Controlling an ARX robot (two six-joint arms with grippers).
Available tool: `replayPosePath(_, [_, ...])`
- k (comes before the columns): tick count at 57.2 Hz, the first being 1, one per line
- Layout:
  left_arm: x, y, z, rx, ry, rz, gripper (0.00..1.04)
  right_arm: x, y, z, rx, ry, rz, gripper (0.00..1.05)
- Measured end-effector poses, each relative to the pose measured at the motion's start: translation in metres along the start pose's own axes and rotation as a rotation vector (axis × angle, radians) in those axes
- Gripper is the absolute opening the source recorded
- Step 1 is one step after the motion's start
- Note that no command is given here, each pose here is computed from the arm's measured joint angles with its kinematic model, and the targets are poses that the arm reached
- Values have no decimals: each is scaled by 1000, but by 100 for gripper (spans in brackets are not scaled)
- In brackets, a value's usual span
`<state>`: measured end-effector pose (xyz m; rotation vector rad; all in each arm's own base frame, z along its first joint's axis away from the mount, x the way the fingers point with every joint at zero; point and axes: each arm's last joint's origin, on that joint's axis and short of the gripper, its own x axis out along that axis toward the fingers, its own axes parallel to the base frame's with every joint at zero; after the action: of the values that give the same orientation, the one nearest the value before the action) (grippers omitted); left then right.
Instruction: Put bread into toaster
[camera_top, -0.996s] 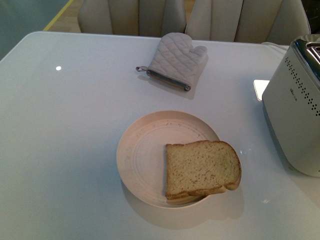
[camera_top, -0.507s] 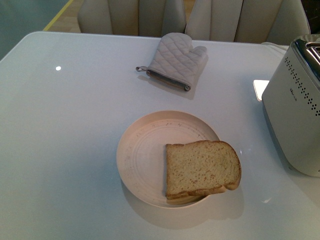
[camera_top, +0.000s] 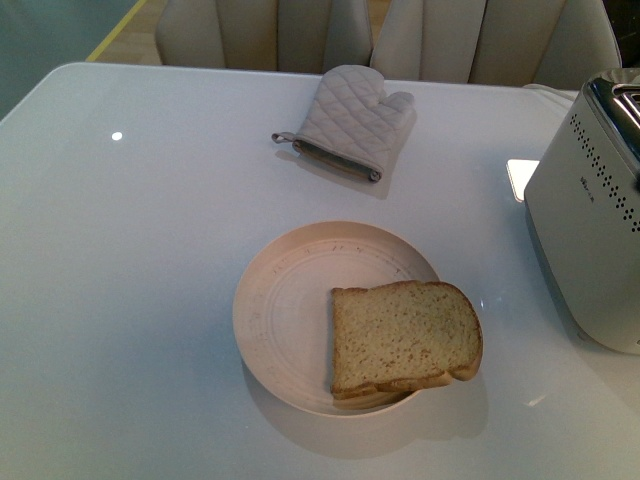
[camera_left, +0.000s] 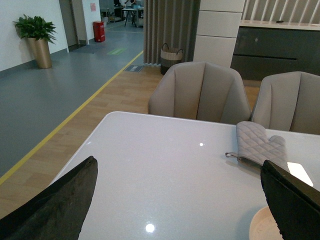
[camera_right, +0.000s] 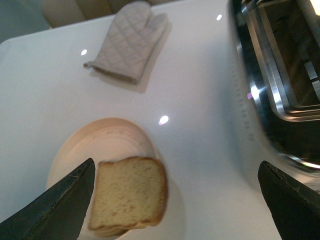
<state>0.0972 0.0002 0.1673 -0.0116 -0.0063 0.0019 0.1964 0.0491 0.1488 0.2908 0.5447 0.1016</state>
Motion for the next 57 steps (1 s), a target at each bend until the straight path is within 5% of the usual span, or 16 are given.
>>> replayPosePath(25, [0, 0, 0, 0, 0, 0, 97, 94, 3, -45, 271, 399, -29, 96])
replayPosePath(57, [0, 0, 0, 0, 0, 0, 97, 137, -1, -89, 369, 545, -35, 96])
